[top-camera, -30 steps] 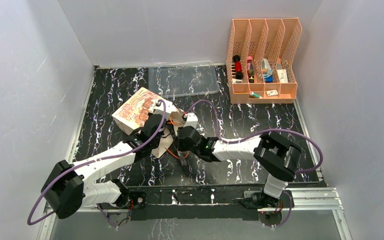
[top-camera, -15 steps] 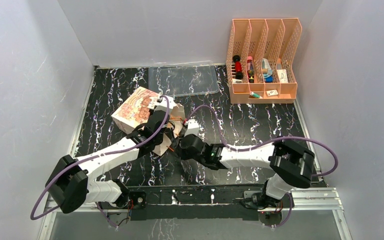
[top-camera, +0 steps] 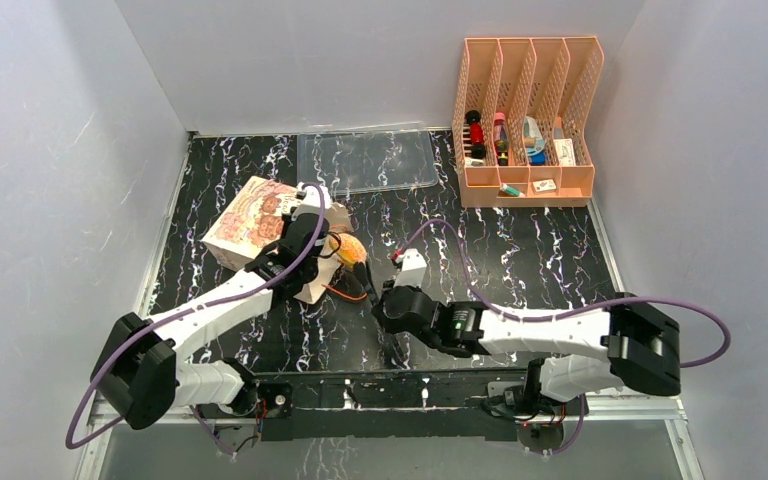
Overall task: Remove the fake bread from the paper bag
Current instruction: Take out the fake bread from the paper bag, then place the fake bread in the container.
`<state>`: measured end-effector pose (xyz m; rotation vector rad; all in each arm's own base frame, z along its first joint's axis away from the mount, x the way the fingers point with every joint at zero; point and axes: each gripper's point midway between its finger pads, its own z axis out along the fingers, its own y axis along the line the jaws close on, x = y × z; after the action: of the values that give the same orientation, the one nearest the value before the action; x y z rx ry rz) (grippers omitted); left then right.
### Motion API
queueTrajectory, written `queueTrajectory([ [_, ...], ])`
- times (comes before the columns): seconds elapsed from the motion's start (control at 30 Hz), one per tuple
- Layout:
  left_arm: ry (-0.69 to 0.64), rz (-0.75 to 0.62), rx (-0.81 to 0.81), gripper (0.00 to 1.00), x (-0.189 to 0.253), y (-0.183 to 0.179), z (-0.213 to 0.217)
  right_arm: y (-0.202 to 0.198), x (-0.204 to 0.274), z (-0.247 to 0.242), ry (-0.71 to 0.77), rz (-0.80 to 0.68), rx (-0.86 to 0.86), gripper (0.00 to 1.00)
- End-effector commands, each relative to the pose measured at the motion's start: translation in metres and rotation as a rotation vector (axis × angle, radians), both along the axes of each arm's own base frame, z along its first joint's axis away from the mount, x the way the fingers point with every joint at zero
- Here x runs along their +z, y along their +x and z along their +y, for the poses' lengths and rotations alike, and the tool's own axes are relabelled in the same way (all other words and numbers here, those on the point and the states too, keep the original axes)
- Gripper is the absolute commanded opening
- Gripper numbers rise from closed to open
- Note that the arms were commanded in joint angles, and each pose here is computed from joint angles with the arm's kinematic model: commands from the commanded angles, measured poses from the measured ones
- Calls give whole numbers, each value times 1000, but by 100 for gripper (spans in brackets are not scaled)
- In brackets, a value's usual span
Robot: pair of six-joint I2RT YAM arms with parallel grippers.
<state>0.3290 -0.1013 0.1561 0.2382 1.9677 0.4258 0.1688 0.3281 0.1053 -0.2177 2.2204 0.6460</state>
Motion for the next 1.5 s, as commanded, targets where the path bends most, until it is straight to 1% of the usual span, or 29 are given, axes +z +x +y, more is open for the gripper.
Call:
queueTrajectory([
  [0.0, -25, -57, 85, 0, 25, 2, 18, 2, 29, -15, 51, -54, -72, 0],
  [0.13, -34, -59, 115, 0, 27, 2, 25, 1, 38, -30, 72, -53, -126, 0],
  [0.27, -54, -49, 134, 0, 28, 0, 27, 8, 45, -44, 71, -88, -197, 0],
  [0.37, -84, -32, 142, 0, 26, -4, 27, 24, 53, -48, 45, -130, -254, 0],
  [0.47, -110, -19, 146, 0, 27, -8, 27, 44, 55, -48, -4, -149, -290, 0],
  [0.5, -115, -14, 149, 0, 27, -10, 27, 53, 57, -47, 1, -149, -305, 0],
  [0.6, -122, 5, 157, 0, 24, -14, 29, 85, 64, -51, -19, -180, -330, 0],
  [0.7, -136, 8, 152, 0, 23, -16, 27, 129, 70, -57, -37, -199, -360, 0],
  [0.83, -165, 7, 139, 0, 26, -15, 23, 193, 65, -65, -109, -214, -393, 0],
  [1.03, -190, -6, 132, 0, 28, -19, 24, 278, 51, -78, -163, -208, -445, 0],
  [1.17, -210, -18, 121, 0, 31, -21, 23, 319, 37, -91, -205, -225, -476, 0],
  [1.27, -220, -11, 114, 0, 30, -20, 20, 342, 24, -96, -229, -221, -475, 0],
  [1.47, -232, 1, 100, 0, 27, -19, 15, 368, -7, -102, -293, -210, -463, 0],
])
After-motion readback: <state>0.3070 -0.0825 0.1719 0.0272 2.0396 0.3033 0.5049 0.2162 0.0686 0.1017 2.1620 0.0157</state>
